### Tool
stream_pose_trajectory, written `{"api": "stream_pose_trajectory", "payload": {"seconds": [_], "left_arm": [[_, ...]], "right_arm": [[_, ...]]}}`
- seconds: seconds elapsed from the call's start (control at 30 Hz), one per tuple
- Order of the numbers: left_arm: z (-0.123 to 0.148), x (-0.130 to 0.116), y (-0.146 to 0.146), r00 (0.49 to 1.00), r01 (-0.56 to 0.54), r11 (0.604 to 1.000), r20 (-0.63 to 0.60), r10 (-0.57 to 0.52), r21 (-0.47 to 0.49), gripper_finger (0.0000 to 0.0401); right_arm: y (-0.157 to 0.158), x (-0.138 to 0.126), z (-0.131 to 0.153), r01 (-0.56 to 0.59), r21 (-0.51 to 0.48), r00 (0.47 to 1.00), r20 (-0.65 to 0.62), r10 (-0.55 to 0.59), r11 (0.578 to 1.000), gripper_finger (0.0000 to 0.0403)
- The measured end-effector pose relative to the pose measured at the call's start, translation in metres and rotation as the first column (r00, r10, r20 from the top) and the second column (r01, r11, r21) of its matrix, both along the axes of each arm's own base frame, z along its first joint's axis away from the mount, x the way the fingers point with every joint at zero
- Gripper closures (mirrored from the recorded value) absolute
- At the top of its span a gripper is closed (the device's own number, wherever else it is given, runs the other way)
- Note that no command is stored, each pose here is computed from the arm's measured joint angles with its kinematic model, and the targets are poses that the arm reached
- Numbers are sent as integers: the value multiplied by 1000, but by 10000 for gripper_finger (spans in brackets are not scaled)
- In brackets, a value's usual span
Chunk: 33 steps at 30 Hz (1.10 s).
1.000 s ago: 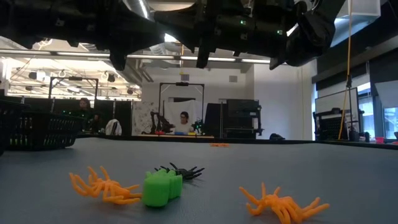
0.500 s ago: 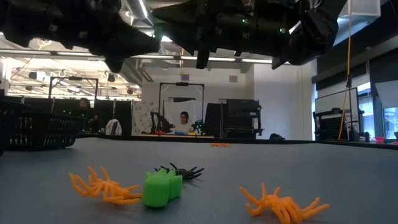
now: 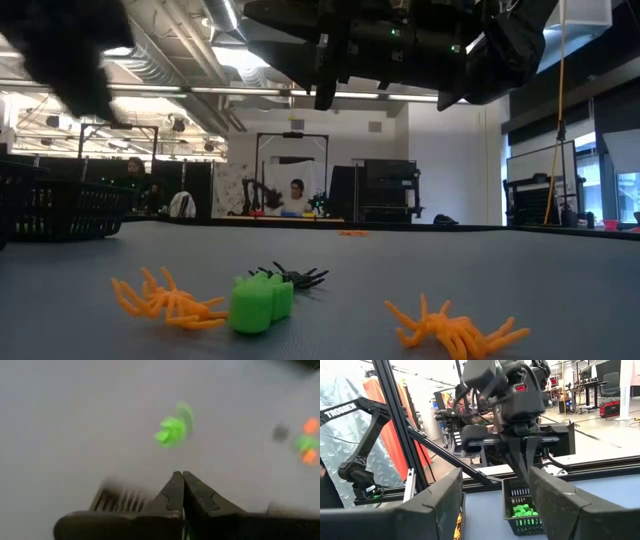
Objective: Sort Halloween decoration
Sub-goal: Put the green skeleton toy into the top black bin
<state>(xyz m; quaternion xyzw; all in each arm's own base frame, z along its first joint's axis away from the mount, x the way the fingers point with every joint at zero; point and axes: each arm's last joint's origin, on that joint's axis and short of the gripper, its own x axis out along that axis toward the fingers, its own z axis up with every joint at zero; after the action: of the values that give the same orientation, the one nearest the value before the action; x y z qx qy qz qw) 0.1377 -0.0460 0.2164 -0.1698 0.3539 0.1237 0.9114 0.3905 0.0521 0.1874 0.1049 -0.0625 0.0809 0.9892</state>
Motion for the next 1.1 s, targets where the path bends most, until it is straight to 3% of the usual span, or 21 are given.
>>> {"api": "stream_pose_trajectory", "payload": {"seconds": [0.13,0.33,0.47,0.63,0.73,0.83,0.97,1.1], "left_arm": [[2,-21,3,965,-117,990,-245,95,-76,397],[-3,-29,6,931,-162,984,-341,130,-68,398],[-1,-26,6,946,-146,988,-299,123,-56,400],[6,-12,4,988,-79,997,-133,81,20,400],[13,4,2,1000,-13,999,-22,14,34,401],[17,21,1,995,76,988,53,-84,132,401],[15,42,6,993,57,967,89,-81,249,401],[0,58,21,1000,25,967,6,-28,252,401]], "right_arm": [[0,0,0,0,1,1000,1,0,1000,185],[0,0,0,-1,6,1000,1,1,1000,187],[0,0,0,5,10,1000,-1,-5,1000,187],[-1,0,-1,16,11,1000,-8,-16,1000,187],[-1,0,0,17,9,1000,1,-17,1000,187],[-1,-1,5,19,-14,1000,10,-18,1000,187],[2,-8,27,-13,-38,998,59,15,999,187],[6,-15,40,-28,-86,1000,-9,27,996,187]]}}
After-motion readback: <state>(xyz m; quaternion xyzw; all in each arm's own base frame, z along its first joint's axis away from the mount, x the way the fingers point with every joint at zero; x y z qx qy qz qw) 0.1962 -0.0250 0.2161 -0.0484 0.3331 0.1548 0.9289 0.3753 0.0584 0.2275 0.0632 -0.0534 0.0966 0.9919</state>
